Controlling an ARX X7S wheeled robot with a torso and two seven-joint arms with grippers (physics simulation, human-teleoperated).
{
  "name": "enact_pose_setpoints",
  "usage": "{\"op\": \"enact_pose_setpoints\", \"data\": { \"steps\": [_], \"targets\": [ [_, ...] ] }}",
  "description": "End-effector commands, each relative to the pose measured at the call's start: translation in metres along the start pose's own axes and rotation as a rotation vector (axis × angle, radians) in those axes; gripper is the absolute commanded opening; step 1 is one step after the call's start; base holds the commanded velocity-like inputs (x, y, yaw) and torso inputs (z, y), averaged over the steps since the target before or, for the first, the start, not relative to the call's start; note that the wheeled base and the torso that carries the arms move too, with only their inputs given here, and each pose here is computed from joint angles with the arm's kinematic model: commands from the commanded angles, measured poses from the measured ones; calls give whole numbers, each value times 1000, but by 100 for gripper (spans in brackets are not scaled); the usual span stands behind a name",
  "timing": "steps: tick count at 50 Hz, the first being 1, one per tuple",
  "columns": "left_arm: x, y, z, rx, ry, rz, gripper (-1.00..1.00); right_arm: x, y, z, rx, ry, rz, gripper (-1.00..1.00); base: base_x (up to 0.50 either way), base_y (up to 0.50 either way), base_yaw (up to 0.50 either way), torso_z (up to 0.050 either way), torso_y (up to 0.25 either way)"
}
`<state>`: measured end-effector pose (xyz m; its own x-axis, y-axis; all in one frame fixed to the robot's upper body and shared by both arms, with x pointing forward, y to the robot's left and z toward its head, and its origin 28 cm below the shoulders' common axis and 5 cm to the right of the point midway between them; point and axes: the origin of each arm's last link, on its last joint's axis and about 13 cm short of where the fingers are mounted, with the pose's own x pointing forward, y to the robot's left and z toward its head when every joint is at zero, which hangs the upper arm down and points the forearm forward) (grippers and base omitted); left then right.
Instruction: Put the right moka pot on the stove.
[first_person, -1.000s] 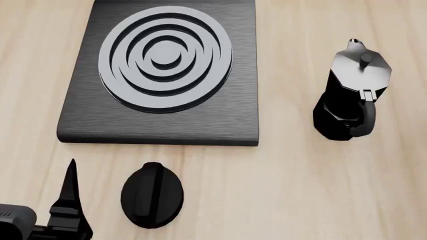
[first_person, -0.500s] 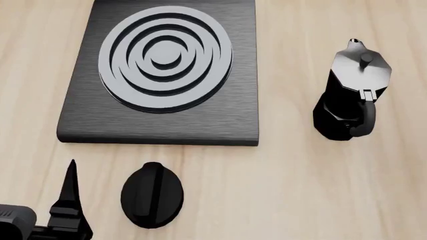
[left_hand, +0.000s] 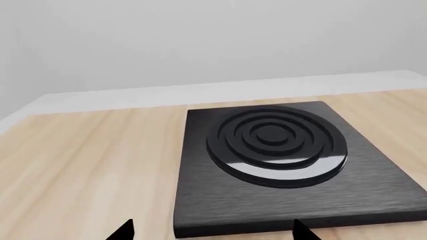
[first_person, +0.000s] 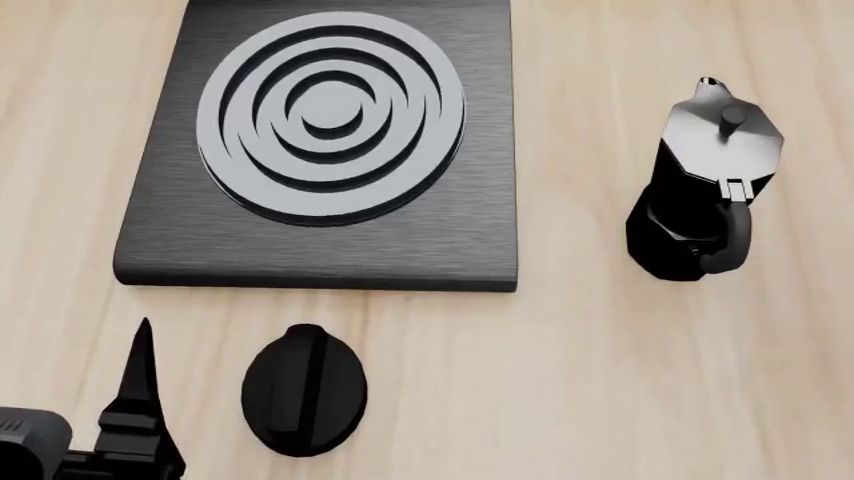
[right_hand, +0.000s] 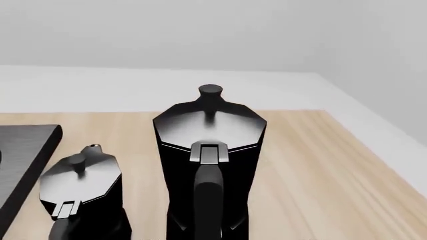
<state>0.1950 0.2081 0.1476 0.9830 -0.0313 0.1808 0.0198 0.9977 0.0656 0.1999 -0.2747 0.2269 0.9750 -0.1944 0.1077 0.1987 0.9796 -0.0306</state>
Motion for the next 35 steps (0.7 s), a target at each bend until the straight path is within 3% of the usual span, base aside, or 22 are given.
{"op": "enact_pose_setpoints", "data": {
  "steps": [1,35],
  "targets": [
    [0,0,0,-2,-1,2,100,-22,5,9,-34,-55,-11,-100,0,0,0,0,0],
    [-1,0,2,-2,-6,-4,100,-74,21,10,-73,-30,42,-100,0,0,0,0,1]
  ]
}}
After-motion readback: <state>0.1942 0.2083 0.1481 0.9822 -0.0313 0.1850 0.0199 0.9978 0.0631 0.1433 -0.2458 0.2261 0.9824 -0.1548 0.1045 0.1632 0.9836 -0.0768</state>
